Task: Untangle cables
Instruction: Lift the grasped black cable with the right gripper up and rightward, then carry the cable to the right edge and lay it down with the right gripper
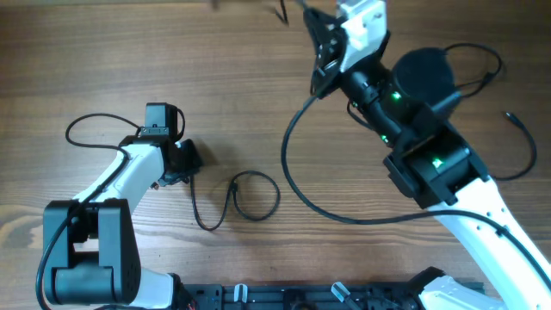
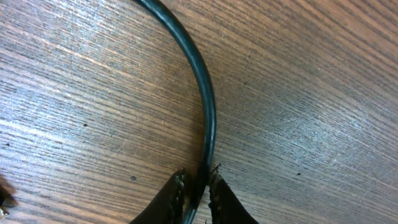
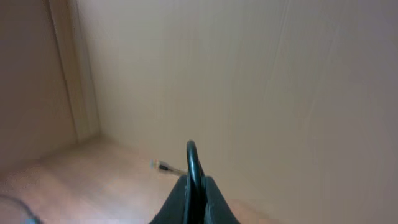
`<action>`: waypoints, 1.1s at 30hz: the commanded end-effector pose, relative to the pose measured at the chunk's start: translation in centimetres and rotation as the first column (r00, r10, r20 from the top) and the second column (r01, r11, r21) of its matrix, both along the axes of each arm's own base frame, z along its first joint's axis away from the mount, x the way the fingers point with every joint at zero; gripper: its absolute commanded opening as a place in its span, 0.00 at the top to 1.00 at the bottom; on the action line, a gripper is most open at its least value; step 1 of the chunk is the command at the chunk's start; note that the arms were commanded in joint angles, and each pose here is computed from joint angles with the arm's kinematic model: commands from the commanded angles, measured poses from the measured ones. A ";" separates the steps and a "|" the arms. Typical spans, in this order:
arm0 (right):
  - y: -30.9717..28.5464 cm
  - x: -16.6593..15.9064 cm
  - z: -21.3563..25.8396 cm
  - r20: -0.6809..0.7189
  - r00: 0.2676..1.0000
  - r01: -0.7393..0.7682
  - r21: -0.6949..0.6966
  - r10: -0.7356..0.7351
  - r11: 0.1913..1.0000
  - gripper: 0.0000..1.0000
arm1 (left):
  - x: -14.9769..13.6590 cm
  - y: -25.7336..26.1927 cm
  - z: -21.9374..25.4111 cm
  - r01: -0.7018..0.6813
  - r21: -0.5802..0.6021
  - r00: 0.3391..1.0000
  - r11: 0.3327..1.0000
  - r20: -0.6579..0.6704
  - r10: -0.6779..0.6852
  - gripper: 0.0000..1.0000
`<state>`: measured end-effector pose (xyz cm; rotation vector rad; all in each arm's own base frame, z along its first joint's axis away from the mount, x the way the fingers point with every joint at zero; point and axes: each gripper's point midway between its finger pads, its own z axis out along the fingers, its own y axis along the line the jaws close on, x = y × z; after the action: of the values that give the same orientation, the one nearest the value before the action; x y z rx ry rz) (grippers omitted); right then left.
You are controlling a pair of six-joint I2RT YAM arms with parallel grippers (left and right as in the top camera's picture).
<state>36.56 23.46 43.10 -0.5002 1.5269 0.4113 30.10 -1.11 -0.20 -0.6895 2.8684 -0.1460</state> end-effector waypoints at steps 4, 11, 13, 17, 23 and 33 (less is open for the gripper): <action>0.6 1.8 -4.1 -0.106 0.994 0.017 -0.068 -0.024 0.998 0.96 | -0.4 0.1 -0.6 -0.009 0.004 1.000 1.000 -0.019 0.009 0.80; -2.1 2.9 -2.7 -0.055 0.982 0.176 -0.055 -0.179 0.983 0.96 | -0.4 0.1 -0.6 -0.009 0.004 1.000 1.000 -0.019 0.009 0.80; -3.5 3.5 -2.7 -0.052 0.966 0.249 -0.063 -0.252 0.966 0.96 | -0.4 0.1 -0.6 -0.010 0.004 1.000 1.000 -0.019 0.010 0.79; -7.6 4.4 -4.3 -0.067 0.895 0.427 -0.151 -0.441 0.891 0.96 | -0.4 0.1 -0.6 -0.010 0.004 1.000 1.000 -0.020 0.010 0.78; -15.4 4.7 -6.8 -0.078 0.707 0.657 -0.294 -0.703 0.694 0.96 | -0.4 -0.2 -0.6 -0.007 -0.009 1.000 1.000 -0.019 0.007 0.76; -28.9 3.3 -10.4 -0.158 0.377 0.815 -0.411 -0.913 0.408 0.96 | -0.4 -0.2 -0.6 -0.007 -0.010 1.000 1.000 -0.019 0.007 0.74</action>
<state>40.91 -0.74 32.06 0.1085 2.0063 -0.5504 30.14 -1.17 -0.19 -0.6892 2.8675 -0.1514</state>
